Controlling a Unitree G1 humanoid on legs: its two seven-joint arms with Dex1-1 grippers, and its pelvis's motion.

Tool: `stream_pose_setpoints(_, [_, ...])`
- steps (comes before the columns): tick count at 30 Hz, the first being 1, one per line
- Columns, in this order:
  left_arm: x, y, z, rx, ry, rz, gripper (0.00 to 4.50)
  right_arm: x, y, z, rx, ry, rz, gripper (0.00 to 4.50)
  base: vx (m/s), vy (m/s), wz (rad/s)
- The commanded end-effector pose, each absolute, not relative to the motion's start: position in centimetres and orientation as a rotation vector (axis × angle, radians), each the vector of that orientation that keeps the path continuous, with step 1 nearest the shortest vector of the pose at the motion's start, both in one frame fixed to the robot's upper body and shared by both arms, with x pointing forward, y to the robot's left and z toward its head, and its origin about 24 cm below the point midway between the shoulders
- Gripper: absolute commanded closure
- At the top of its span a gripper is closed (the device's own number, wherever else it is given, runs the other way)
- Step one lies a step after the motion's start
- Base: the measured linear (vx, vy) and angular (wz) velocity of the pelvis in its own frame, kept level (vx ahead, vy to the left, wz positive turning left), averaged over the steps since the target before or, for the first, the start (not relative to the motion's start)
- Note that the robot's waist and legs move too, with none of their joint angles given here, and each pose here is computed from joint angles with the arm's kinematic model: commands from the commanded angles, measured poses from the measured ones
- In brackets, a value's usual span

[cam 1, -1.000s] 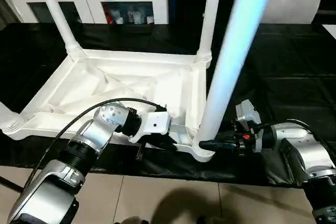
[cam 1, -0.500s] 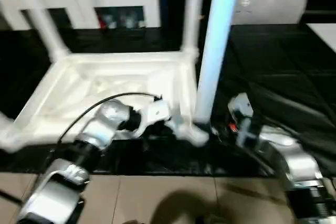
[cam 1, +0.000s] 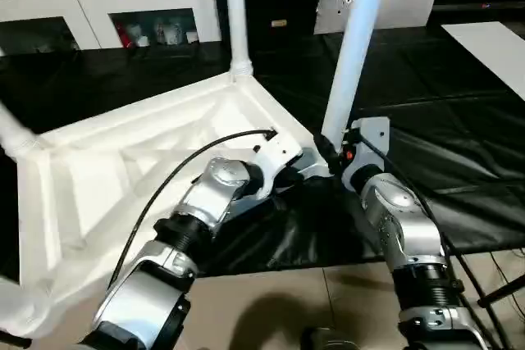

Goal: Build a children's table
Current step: Rotate leg to tighten

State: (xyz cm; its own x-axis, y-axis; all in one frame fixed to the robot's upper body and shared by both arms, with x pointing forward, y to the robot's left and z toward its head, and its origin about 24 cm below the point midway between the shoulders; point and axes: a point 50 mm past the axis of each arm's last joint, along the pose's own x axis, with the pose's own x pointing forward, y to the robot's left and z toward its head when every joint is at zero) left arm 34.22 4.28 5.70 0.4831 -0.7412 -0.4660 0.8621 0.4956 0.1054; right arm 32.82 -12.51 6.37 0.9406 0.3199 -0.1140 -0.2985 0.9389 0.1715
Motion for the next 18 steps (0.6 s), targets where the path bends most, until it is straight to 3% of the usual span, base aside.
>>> stream_pose_setpoints(1, [34.7,2.8,8.5,0.383,0.247,-1.047,4.5,31.7,-9.8,4.6,0.201,0.227,0.449,1.52,0.0,0.0,0.0])
stream_pose_setpoints(3, [34.2,3.8,7.8,0.42,0.253,-1.114,4.5,31.4,-11.6,4.4,0.177,0.218,0.438,1.36,0.0,0.0,0.0])
stream_pose_setpoints(6, [34.0,4.5,7.4,0.435,0.264,-1.129,4.5,31.1,-12.4,4.7,0.152,0.199,0.471,1.08,0.0,0.0,0.0])
stream_pose_setpoints(9, [33.7,6.1,6.8,0.471,0.287,-1.178,4.5,30.4,-14.2,5.4,0.108,0.17,0.559,0.92,0.0,0.0,0.0])
stream_pose_setpoints(11, [33.3,7.1,6.5,0.496,0.297,-1.233,4.5,30.1,-15.3,5.8,0.038,0.16,0.636,0.57,0.0,0.0,0.0])
stream_pose_setpoints(15, [32.3,8.8,6.2,0.531,0.311,-1.372,4.5,29.4,-16.7,6.6,-0.092,0.167,0.844,0.57,0.0,0.0,0.0])
stream_pose_setpoints(18, [31.5,9.8,6.0,0.562,0.344,-1.471,4.5,29.3,-17.1,7.3,-0.086,0.171,0.968,0.57,0.0,0.0,0.0])
